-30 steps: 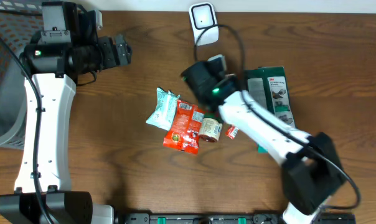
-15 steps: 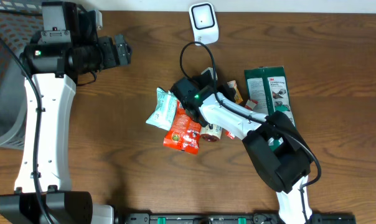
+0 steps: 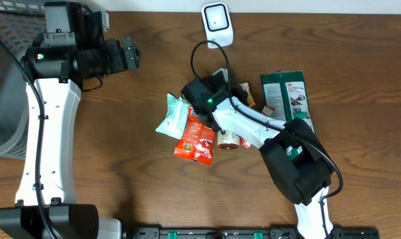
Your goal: Scan the item barcode
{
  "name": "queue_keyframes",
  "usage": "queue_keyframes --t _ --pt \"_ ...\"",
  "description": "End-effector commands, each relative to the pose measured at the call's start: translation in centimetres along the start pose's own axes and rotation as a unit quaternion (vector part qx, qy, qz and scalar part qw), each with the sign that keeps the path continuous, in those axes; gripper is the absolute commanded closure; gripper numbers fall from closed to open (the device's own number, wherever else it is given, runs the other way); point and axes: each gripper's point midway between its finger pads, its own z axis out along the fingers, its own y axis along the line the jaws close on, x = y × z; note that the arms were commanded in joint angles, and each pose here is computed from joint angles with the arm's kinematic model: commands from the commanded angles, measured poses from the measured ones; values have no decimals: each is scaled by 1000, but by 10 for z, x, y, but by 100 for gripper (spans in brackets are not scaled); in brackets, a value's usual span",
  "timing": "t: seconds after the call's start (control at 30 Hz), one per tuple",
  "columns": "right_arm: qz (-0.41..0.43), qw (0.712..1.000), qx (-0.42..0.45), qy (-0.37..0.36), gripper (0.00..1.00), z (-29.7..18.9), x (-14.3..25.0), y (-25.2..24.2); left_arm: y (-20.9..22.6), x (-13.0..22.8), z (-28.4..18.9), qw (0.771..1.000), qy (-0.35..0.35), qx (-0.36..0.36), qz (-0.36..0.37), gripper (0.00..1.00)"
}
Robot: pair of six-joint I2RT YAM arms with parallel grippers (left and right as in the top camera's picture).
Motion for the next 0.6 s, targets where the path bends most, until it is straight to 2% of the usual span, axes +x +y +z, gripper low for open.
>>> queue_keyframes --t 0.0,0.27,0.57 --pt "27 999 -13 -17 99 -8 -25 -13 -2 -1 -1 1000 0 6 5 3" --pt "51 998 -45 15 99 15 -17 -14 -2 -1 -1 1000 0 6 5 3" --pt "54 997 -37 37 99 29 -7 -23 -2 -1 -1 1000 0 6 5 3"
